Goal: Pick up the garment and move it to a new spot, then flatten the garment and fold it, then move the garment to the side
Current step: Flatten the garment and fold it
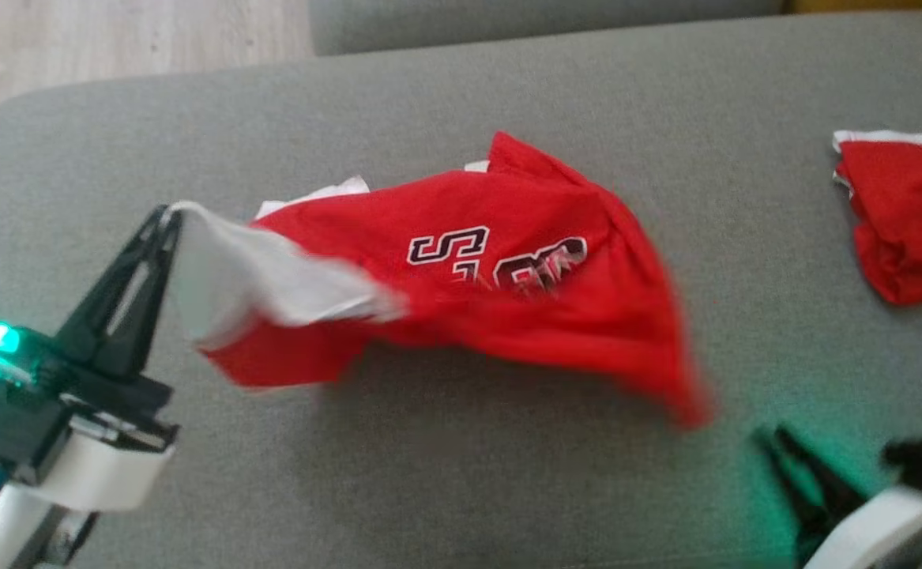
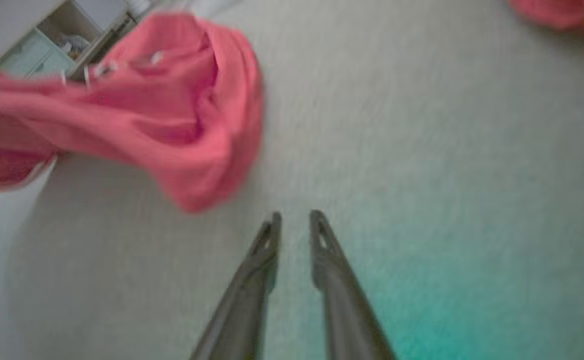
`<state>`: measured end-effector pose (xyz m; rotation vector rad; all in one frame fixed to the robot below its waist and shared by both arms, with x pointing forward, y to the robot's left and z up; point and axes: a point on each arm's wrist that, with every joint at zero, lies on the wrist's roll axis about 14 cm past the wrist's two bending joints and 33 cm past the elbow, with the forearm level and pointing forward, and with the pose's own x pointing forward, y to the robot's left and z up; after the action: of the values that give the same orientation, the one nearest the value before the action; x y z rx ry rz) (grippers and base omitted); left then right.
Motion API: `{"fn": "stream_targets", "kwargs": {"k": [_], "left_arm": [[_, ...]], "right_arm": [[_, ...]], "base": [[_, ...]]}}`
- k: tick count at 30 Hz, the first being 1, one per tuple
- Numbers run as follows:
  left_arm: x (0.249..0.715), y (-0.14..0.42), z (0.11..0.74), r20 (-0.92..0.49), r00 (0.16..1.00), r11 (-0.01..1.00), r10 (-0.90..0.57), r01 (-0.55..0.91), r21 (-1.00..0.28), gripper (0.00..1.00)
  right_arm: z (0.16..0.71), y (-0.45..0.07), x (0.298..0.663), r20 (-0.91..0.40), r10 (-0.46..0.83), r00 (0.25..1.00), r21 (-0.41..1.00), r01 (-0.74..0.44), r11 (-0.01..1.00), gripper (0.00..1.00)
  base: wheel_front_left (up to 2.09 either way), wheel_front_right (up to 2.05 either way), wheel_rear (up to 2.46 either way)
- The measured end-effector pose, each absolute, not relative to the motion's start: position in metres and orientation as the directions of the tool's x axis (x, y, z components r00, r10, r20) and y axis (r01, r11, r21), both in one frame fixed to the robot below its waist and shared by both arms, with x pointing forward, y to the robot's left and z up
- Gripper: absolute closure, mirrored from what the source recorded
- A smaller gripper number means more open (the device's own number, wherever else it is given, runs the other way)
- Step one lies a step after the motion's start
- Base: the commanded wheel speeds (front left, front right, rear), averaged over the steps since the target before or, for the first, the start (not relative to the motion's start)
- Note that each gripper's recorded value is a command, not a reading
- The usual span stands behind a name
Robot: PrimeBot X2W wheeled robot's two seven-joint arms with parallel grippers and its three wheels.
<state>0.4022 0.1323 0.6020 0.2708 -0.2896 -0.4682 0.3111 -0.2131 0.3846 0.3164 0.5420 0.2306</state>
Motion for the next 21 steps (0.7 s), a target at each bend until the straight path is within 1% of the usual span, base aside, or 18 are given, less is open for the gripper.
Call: {"fn": "stream_targets", "kwargs": {"k": [3, 6, 8, 9, 10, 12, 14, 17, 21], "left_arm": [[0.413, 0.141, 0.588, 0.173, 0.873, 0.862, -0.455, 0.384, 0.331, 1.0], [0.421, 0.149, 0.581, 0.156, 0.888, 0.868, -0.433, 0.364, 0.337, 1.0], [0.423, 0.149, 0.577, 0.152, 0.888, 0.868, -0.433, 0.366, 0.334, 1.0], [0.424, 0.151, 0.575, 0.145, 0.893, 0.871, -0.427, 0.362, 0.333, 1.0], [0.424, 0.153, 0.574, 0.142, 0.895, 0.872, -0.422, 0.358, 0.333, 1.0], [0.424, 0.155, 0.571, 0.135, 0.898, 0.874, -0.419, 0.358, 0.33, 1.0], [0.423, 0.155, 0.571, 0.14, 0.898, 0.877, -0.417, 0.357, 0.321, 1.0], [0.424, 0.158, 0.572, 0.142, 0.899, 0.879, -0.413, 0.353, 0.32, 1.0], [0.427, 0.161, 0.576, 0.153, 0.901, 0.881, -0.406, 0.342, 0.327, 1.0]], "right_arm": [[0.362, -0.19, 0.28, -0.533, 0.319, 0.784, 0.386, -0.111, 0.916, 0.0], [0.364, -0.184, 0.268, -0.534, 0.325, 0.78, 0.342, -0.152, 0.927, 0.0], [0.374, -0.182, 0.271, -0.509, 0.341, 0.79, 0.28, -0.223, 0.934, 0.0], [0.385, -0.174, 0.281, -0.471, 0.373, 0.799, 0.203, -0.313, 0.928, 0.0], [0.39, -0.168, 0.284, -0.452, 0.394, 0.801, 0.167, -0.358, 0.919, 0.0], [0.392, -0.154, 0.288, -0.436, 0.44, 0.785, 0.133, -0.427, 0.894, 0.0], [0.391, -0.135, 0.288, -0.434, 0.497, 0.752, 0.122, -0.497, 0.859, 0.0], [0.389, -0.114, 0.291, -0.428, 0.558, 0.711, 0.137, -0.559, 0.818, 0.0], [0.38, -0.106, 0.3, -0.447, 0.585, 0.676, 0.139, -0.594, 0.792, 0.0]], "base": [[0.0, 0.0, 0.0], [0.0, 0.0, 0.0], [0.0, 0.0, 0.0], [0.0, 0.0, 0.0], [0.0, 0.0, 0.0], [0.0, 0.0, 0.0], [0.0, 0.0, 0.0], [0.0, 0.0, 0.0], [0.0, 0.0, 0.0]]}}
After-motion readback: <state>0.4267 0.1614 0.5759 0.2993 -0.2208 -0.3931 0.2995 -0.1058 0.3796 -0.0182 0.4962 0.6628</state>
